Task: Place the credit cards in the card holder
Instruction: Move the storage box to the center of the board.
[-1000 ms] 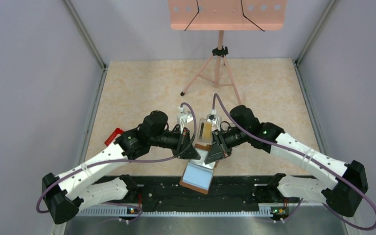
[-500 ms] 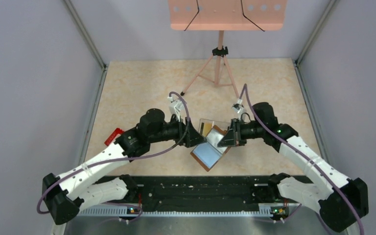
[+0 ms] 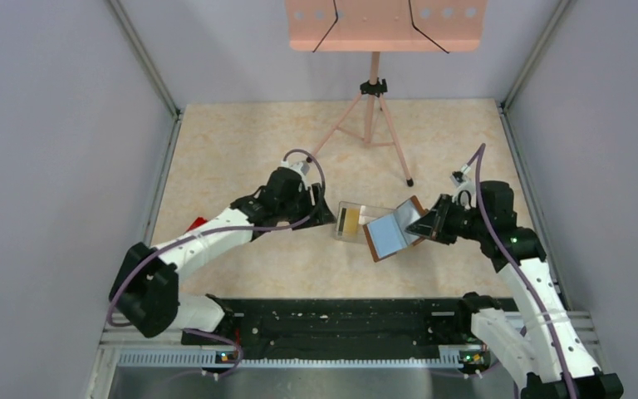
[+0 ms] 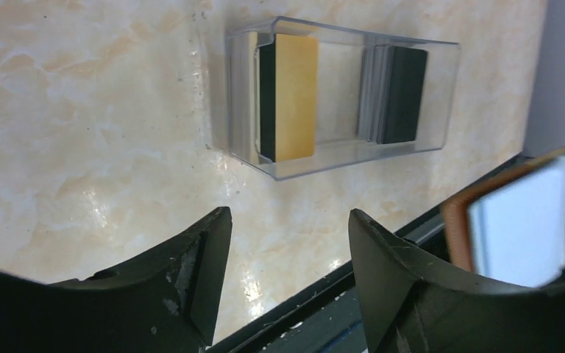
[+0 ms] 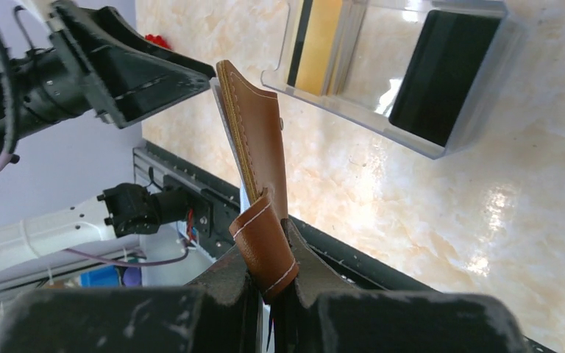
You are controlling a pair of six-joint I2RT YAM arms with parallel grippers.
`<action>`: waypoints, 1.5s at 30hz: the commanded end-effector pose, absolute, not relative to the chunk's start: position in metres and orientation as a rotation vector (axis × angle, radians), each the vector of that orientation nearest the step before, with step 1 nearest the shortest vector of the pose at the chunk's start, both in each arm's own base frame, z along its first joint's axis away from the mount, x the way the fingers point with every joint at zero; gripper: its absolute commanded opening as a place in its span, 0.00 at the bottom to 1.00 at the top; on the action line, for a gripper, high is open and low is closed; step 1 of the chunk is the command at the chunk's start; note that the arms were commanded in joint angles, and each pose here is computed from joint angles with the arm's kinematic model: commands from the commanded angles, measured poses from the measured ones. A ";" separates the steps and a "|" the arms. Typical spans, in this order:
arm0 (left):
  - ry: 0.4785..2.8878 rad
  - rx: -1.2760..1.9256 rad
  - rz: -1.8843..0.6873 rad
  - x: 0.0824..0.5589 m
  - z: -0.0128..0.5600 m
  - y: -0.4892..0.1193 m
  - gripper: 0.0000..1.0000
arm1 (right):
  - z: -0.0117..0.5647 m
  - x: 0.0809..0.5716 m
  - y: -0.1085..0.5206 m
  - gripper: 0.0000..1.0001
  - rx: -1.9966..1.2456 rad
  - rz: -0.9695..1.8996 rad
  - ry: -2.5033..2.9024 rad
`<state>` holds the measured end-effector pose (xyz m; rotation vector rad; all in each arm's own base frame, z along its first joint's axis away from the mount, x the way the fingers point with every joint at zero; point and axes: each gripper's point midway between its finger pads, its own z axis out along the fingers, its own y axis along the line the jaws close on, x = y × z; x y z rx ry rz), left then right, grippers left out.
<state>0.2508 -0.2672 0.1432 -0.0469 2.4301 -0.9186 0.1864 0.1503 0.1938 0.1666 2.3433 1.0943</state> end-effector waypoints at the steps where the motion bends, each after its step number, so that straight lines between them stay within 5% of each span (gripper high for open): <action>1: 2.502 0.044 -0.900 0.263 0.134 -0.283 0.63 | 0.212 0.193 0.139 0.00 0.189 1.001 2.295; 19: 2.712 0.080 -0.827 0.265 0.064 -0.297 0.32 | 0.207 0.190 0.137 0.00 0.191 0.982 2.328; 27: 2.721 0.054 -0.787 0.265 0.062 -0.290 0.01 | 0.208 0.190 0.139 0.00 0.180 0.998 2.333; 45: 2.672 -0.036 -0.574 0.247 0.092 -0.230 0.00 | 0.210 0.194 0.139 0.00 0.179 0.989 2.330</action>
